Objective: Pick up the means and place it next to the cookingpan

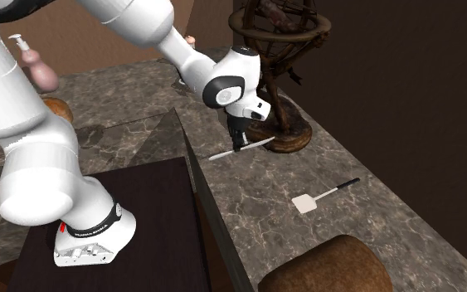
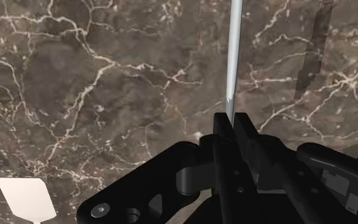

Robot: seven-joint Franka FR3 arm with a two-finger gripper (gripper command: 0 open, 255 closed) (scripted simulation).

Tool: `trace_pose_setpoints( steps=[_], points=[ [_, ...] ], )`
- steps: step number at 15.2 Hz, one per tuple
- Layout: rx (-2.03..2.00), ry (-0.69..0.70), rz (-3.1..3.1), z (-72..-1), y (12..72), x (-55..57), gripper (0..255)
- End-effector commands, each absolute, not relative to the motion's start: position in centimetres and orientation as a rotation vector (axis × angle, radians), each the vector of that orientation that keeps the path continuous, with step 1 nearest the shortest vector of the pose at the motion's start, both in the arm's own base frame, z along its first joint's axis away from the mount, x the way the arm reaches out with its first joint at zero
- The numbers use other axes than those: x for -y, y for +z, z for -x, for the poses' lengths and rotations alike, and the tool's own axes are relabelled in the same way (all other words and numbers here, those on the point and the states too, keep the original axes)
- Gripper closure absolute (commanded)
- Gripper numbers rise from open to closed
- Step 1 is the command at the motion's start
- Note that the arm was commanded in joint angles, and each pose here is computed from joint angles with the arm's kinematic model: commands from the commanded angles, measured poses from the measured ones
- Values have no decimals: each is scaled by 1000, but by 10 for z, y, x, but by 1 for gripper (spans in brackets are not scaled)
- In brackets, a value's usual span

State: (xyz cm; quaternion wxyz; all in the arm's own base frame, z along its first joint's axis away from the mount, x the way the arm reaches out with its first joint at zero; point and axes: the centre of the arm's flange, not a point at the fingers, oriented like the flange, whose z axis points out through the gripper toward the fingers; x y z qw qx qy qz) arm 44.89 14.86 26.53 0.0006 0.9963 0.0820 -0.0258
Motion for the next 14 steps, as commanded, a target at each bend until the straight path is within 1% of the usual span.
trace_pose_setpoints(
  steps=[1,3,14],
  points=[
    [-257,-82,-3129,-449,276,-148,255],
    [-258,-82,-3129,-449,282,-148,255],
    [-257,-82,-3129,-414,282,-289,255]
  ],
)
